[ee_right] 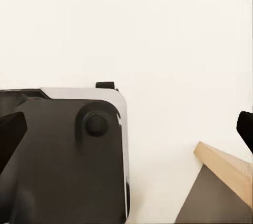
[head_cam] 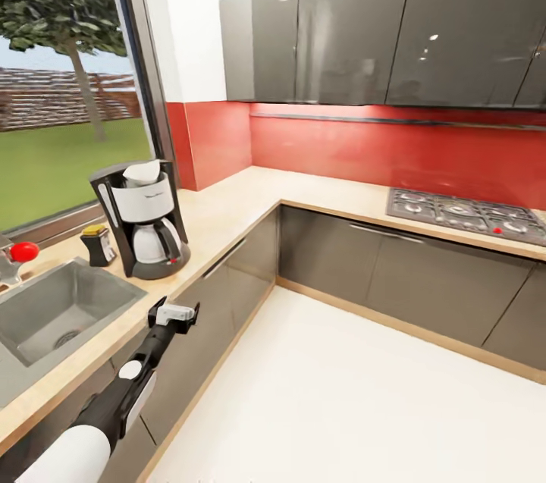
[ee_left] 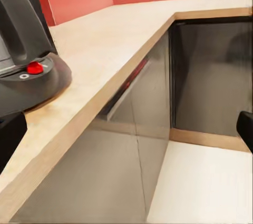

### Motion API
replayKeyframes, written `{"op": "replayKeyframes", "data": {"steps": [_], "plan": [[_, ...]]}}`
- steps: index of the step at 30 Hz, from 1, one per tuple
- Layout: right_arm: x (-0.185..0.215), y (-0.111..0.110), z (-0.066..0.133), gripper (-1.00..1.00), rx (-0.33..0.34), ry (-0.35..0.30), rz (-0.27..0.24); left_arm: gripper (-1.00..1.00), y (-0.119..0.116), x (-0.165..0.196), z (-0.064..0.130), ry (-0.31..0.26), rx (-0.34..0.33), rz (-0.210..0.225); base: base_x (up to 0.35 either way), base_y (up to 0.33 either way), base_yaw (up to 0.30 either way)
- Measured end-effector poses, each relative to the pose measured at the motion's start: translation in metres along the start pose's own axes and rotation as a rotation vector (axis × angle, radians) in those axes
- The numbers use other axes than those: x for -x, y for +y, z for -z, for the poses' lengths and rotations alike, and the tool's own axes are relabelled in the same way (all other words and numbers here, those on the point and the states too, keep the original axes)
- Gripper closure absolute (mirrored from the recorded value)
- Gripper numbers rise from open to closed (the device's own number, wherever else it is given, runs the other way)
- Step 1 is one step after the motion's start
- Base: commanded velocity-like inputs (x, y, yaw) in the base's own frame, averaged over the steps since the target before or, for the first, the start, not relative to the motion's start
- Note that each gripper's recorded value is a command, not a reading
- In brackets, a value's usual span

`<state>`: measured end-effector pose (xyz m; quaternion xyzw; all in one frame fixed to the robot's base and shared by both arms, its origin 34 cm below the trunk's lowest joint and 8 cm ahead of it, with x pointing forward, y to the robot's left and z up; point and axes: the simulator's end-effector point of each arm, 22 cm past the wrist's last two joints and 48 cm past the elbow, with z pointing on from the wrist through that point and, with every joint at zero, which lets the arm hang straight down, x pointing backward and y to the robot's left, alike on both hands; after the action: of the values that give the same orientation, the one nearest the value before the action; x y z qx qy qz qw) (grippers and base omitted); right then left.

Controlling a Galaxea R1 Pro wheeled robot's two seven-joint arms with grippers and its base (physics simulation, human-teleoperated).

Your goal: Set up a coffee station on the kitchen countertop: keep the coffee maker on the countertop, move the bottle of coffee from the kitchen shelf to the counter next to the coffee maker, place a paper coffee filter on top of the coffee maker, put the saucer next to the coffee maker with the coffee cup on the saucer, and place the electric kettle next to the coffee maker.

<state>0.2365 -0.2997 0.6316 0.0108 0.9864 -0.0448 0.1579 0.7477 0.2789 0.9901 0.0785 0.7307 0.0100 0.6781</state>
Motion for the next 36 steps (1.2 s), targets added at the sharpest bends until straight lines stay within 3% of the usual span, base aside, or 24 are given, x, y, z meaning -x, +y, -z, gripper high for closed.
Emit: {"op": "replayKeyframes", "data": {"steps": [4,7,11,13,15,21,22,23,24,27,29,31,32,36], "plan": [[0.0,-0.001,0.0,-1.0,-0.001,0.0,0.0,-1.0,-0.002,-0.004,0.001,0.007,-0.002,0.005,-0.176,-0.137,-0.266],[0.0,-0.001,0.0,-1.0,-0.002,0.0,0.001,-1.0,-0.019,-0.02,0.006,0.038,-0.015,0.03,-0.027,-0.02,-0.233],[0.0,-0.001,0.0,-1.0,-0.002,0.0,0.001,-1.0,-0.031,-0.06,0.02,0.124,-0.024,0.055,-0.004,-0.003,-0.241],[-0.001,-0.001,0.0,-1.0,-0.001,0.001,0.001,-1.0,-0.041,-0.094,0.035,0.203,-0.037,0.064,-0.001,-0.001,-0.258],[-0.001,-0.001,0.0,-1.0,-0.001,0.002,0.001,-1.0,-0.062,-0.178,0.095,0.392,-0.067,0.077,0.0,0.0,-0.263],[-0.002,0.0,0.0,-1.0,0.001,0.005,0.001,-1.0,-0.076,-0.25,0.174,0.564,-0.084,0.083,0.0,0.0,-0.263],[-0.002,0.0,0.0,-1.0,0.001,0.005,0.001,-1.0,-0.076,-0.274,0.206,0.625,-0.081,0.083,0.0,0.0,-0.202],[-0.003,0.0,0.0,-1.0,0.001,0.006,0.001,-1.0,-0.073,-0.302,0.252,0.706,-0.078,0.08,0.0,0.0,-0.129],[-0.003,0.0,0.0,-1.0,0.001,0.006,0.001,-1.0,-0.067,-0.318,0.279,0.754,-0.073,0.073,0.0,0.0,-0.066],[-0.003,0.0,0.0,-1.0,0.002,0.007,0.002,-1.0,-0.039,-0.367,0.395,0.941,-0.063,0.036,0.0,0.0,-0.021],[-0.003,0.0,0.0,-1.0,0.002,0.007,0.002,-1.0,-0.037,-0.38,0.439,1.011,-0.065,0.03,0.0,0.0,-0.006],[-0.003,0.0,0.0,-1.0,0.001,0.007,0.002,-1.0,-0.036,-0.388,0.471,1.064,-0.067,0.029,0.0,0.0,-0.04],[-0.004,0.001,0.0,-1.0,0.002,0.008,0.002,-1.0,-0.038,-0.398,0.511,1.16,-0.068,0.032,0.0,0.0,-0.076],[-0.003,0.002,0.0,-1.0,0.004,0.007,0.002,-1.0,-0.027,-0.406,0.536,1.252,-0.012,0.001,0.0,0.0,-0.034]]}}
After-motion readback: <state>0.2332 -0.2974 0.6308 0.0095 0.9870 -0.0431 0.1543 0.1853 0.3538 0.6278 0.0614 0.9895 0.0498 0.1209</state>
